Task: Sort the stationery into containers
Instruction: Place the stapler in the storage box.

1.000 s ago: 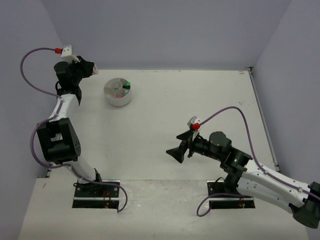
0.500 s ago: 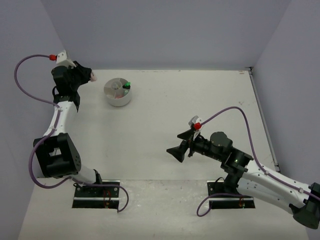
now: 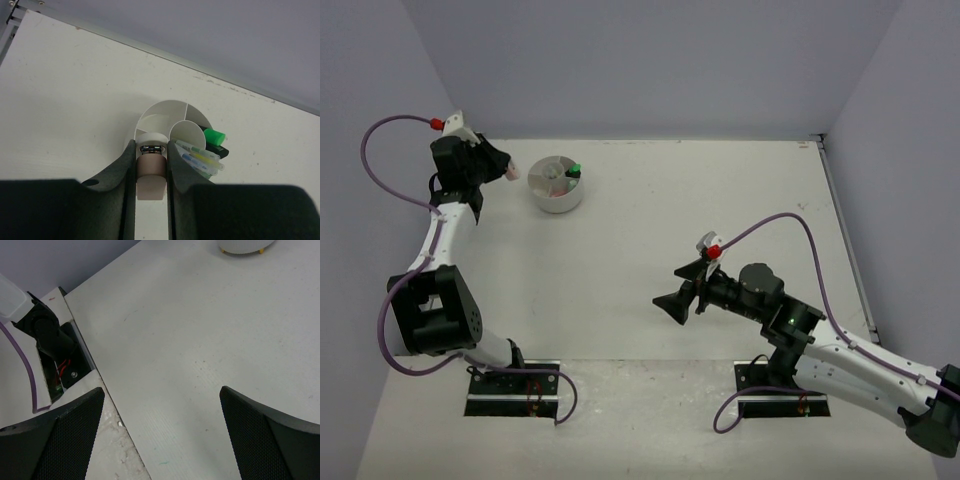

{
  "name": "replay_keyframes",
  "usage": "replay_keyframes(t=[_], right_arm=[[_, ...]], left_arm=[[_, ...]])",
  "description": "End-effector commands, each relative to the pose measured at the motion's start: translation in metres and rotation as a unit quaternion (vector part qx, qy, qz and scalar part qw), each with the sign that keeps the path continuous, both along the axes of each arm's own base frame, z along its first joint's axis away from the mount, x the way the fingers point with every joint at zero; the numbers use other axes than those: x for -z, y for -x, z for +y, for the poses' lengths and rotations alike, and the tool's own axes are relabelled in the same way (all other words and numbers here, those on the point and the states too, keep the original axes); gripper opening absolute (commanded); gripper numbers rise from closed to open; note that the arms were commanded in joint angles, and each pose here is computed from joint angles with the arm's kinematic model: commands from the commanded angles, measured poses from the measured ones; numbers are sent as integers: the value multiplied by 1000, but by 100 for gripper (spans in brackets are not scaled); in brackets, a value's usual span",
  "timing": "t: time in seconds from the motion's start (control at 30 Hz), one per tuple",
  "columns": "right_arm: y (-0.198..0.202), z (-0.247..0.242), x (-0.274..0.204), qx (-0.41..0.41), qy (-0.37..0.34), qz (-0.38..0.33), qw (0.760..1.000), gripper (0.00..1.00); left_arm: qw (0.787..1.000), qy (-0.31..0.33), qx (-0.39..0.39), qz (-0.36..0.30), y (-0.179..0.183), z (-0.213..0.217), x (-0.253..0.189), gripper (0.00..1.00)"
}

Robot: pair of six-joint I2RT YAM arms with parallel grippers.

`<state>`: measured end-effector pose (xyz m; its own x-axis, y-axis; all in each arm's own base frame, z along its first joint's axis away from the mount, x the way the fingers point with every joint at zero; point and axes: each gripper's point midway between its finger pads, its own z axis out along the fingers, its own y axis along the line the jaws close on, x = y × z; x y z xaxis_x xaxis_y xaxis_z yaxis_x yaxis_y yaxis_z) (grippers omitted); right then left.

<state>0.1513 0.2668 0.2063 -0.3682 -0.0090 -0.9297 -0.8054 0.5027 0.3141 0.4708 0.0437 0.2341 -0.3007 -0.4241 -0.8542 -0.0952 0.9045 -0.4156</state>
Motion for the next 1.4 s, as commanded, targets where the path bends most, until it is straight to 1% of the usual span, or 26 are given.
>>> replay_keyframes(t=[0.0, 0.6, 0.7, 0.77, 1.23, 1.3, 1.37], right_arm=[[-7, 1, -4, 15, -5, -9, 1000, 99], [-10, -2, -2, 27, -1, -8, 1000, 99], [-11, -3, -2, 28, -1, -9, 1000, 99], [-10, -3, -1, 28, -1, -9, 1000, 99], [-11, -3, -1, 30, -1, -7, 1000, 99], [-11, -3, -1, 30, 0, -8, 1000, 99], [-11, -2, -1, 29, -2, -8, 1000, 99]], left_arm=[[1000, -16, 14, -23, -9, -2, -21, 0], [1000, -13, 14, -3, -9, -6, -8, 0], [1000, -9, 13, 18, -4, -5, 3, 0], [1000, -9, 12, 20, -4, -5, 4, 0], [1000, -5, 18, 15, -6, -8, 3, 0], [1000, -4, 23, 11, -9, -10, 1, 0], [999, -6, 36, -8, -16, -13, -9, 0]])
